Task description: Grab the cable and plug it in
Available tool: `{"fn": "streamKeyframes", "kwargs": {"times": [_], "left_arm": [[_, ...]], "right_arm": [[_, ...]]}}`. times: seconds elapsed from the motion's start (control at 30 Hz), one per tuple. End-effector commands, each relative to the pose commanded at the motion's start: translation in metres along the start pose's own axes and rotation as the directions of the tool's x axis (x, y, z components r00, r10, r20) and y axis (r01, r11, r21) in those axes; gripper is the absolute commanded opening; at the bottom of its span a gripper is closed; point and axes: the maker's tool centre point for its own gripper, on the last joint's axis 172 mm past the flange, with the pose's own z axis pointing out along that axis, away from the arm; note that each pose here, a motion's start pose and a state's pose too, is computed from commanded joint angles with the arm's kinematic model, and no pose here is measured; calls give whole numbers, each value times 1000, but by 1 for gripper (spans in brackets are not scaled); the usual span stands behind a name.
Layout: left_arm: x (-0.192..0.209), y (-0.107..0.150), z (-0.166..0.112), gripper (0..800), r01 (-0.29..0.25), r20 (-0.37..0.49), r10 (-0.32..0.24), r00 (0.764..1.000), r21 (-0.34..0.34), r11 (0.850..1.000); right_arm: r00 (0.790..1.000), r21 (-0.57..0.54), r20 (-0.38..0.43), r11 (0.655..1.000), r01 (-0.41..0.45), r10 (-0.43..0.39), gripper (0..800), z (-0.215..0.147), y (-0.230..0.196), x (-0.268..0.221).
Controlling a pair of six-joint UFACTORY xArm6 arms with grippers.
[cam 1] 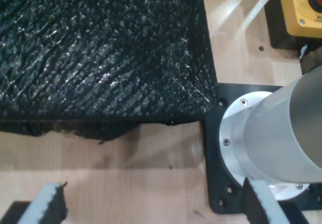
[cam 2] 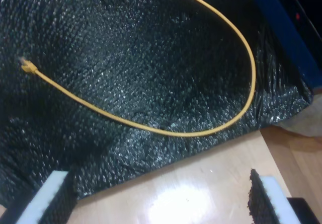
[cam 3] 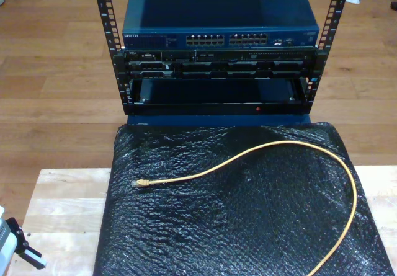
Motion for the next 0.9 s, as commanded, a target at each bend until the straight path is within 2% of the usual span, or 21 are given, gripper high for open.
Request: {"fn": "streamKeyframes", "kwargs": {"times": [0.4,0.53,0.67,0.9], "left_arm": [[7,-4,4,800,32,14,-32,999,-25,999],[7,-4,6,800,35,11,-35,999,-30,999],[5,-2,14,800,46,-14,-46,999,-58,997],[3,-3,15,800,50,-12,-51,999,-55,997]], "right_arm": [[995,57,71,996,67,-71,799,71,27,79],[988,65,127,994,85,-92,799,96,32,97],[967,96,210,987,127,-145,799,142,35,106],[917,193,320,964,183,-239,800,227,29,122]]}}
